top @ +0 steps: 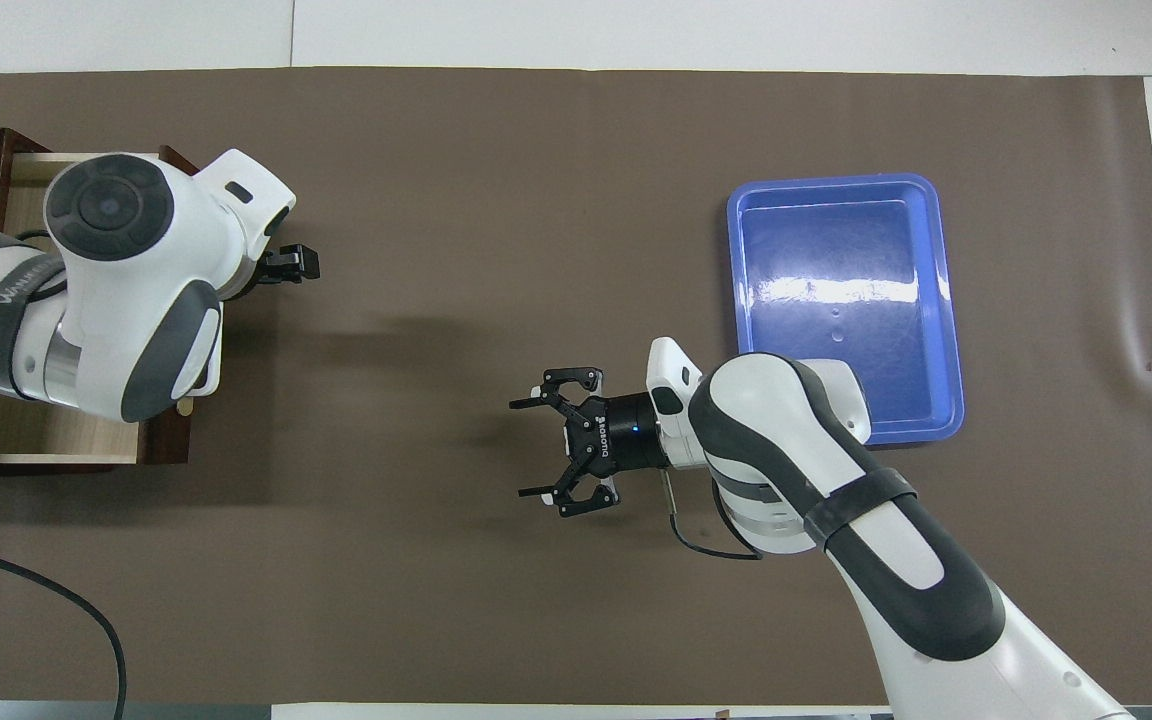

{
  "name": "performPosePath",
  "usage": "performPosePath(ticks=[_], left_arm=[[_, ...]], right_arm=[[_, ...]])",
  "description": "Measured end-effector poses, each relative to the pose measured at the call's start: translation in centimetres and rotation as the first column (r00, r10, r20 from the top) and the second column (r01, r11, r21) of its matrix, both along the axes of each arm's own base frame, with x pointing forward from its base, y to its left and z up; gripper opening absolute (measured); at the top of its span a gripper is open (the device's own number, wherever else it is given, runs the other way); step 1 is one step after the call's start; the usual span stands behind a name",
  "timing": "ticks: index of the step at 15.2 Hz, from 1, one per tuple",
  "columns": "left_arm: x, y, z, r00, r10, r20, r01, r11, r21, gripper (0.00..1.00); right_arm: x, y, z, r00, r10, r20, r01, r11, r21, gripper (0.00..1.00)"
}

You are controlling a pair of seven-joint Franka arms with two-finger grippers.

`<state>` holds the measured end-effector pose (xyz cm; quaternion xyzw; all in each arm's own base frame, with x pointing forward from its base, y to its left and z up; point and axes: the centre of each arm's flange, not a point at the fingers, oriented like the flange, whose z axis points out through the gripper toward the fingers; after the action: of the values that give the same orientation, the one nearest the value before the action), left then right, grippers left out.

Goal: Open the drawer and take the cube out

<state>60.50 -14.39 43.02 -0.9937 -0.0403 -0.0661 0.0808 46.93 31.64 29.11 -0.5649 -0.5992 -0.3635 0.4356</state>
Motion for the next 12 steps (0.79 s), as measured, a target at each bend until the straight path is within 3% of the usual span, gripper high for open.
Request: performPosePath(ticks=[2,5,7,9,12], left_arm=[[1.0,0.5,3.6,0.999,0.046,-0.005,-0.046,0.998,-0.03,1.0],[1.4,2.3,5.8,0.993,0.111,-0.033,-0.112,0.993,-0.034,1.0],[1.9,6.1,7.0,0.968,0.244,-0.059,-0.248,0.965,-0.08,1.0],[2.5,12.3,8.0,0.897,0.436,-0.072,-0.442,0.887,-0.132,1.0],[2.4,18.1,7.8,0.699,0.711,-0.076,-0.712,0.683,-0.164,1.0]], right_arm=[[0.5,0.3,0.0,1.0,-0.023,0.005,0.023,0.999,0.026,1.0],[1.4,0.9,-0.2,0.999,-0.036,0.022,0.035,0.998,0.05,1.0],[2.2,1.4,0.6,0.999,-0.036,0.041,0.033,0.997,0.064,1.0],[2.8,1.9,1.6,0.998,-0.033,0.06,0.028,0.997,0.078,1.0],[2.9,2.5,2.2,0.998,-0.015,0.058,0.008,0.995,0.103,1.0]])
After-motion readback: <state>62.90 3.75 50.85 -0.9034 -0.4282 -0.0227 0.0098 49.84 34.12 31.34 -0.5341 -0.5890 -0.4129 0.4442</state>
